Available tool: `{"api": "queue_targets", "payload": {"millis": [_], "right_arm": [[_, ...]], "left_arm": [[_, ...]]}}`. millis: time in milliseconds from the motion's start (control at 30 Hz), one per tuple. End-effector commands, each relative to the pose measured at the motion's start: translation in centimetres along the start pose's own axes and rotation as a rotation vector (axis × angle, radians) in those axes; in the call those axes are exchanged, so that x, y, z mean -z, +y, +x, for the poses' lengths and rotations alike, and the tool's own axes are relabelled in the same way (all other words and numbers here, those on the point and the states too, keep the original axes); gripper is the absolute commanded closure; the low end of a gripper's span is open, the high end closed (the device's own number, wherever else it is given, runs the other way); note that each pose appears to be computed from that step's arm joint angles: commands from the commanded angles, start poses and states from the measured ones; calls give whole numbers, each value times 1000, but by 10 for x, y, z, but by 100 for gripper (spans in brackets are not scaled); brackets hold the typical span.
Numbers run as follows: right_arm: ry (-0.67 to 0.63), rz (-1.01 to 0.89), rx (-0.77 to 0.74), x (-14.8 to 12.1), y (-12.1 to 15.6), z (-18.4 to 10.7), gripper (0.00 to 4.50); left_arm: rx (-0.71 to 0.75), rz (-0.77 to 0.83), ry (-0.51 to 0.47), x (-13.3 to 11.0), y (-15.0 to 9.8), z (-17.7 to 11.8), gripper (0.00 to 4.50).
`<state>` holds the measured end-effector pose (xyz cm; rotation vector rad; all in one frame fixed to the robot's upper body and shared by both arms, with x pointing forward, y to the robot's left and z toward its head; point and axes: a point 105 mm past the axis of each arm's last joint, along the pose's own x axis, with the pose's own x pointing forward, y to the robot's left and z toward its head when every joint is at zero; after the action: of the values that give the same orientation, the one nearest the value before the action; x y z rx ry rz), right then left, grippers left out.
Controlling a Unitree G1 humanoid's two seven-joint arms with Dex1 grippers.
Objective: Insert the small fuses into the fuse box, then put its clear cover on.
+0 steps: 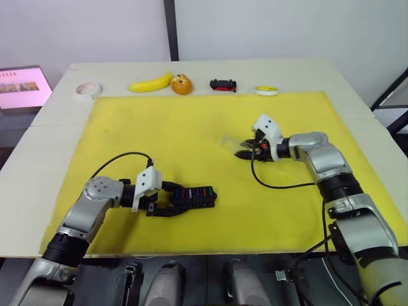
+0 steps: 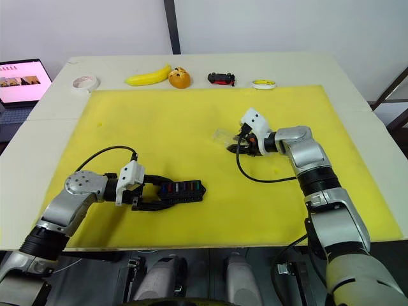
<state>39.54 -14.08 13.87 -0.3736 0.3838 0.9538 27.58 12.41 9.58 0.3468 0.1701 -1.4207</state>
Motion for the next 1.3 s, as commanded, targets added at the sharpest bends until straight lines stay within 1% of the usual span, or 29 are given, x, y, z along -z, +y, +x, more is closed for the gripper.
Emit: {"api": "queue_targets", "payload": {"millis": [33,100,167,267,467,600,700,800,900,967,1000,1033,1100,1300], "right_arm": [[-77,-94,-1,-33,4,-17,278],[-87,-165,-43,-50,20,-26,278],[-93,-197,-90,-64,38,-33,278],[-92,-244,-189,-78,73,-39,278],[-63,-307,-340,-82,127,-43,278],[-56,-305,-404,-81,156,-35,278],[-40,-301,-419,-74,167,-26,278],[-31,-308,-411,-70,168,-23,278],[-30,-309,-407,-70,169,-23,278],[-30,-309,-409,-69,170,-23,278],[-30,-310,-411,-69,170,-23,278],[-31,-311,-412,-69,171,-23,278],[-30,-315,-415,-69,172,-23,278],[-30,-322,-413,-69,173,-21,278]], "left_arm": [[21,4,9,0,-4,-3,195],[26,-3,6,-1,-3,-4,195],[30,-6,3,-3,-3,-5,195],[50,-12,-3,-4,-4,-5,195],[80,-15,-12,-5,-5,-4,195],[89,-14,-14,-4,-5,-4,195],[79,10,-7,-2,-3,-3,195],[67,25,26,3,-1,-2,195],[60,71,44,3,-1,-1,195],[58,74,48,4,-1,-1,195],[54,69,51,4,0,-2,145],[46,64,49,4,1,-3,86],[42,68,50,3,2,-5,6],[49,49,51,3,1,-14,6]]}}
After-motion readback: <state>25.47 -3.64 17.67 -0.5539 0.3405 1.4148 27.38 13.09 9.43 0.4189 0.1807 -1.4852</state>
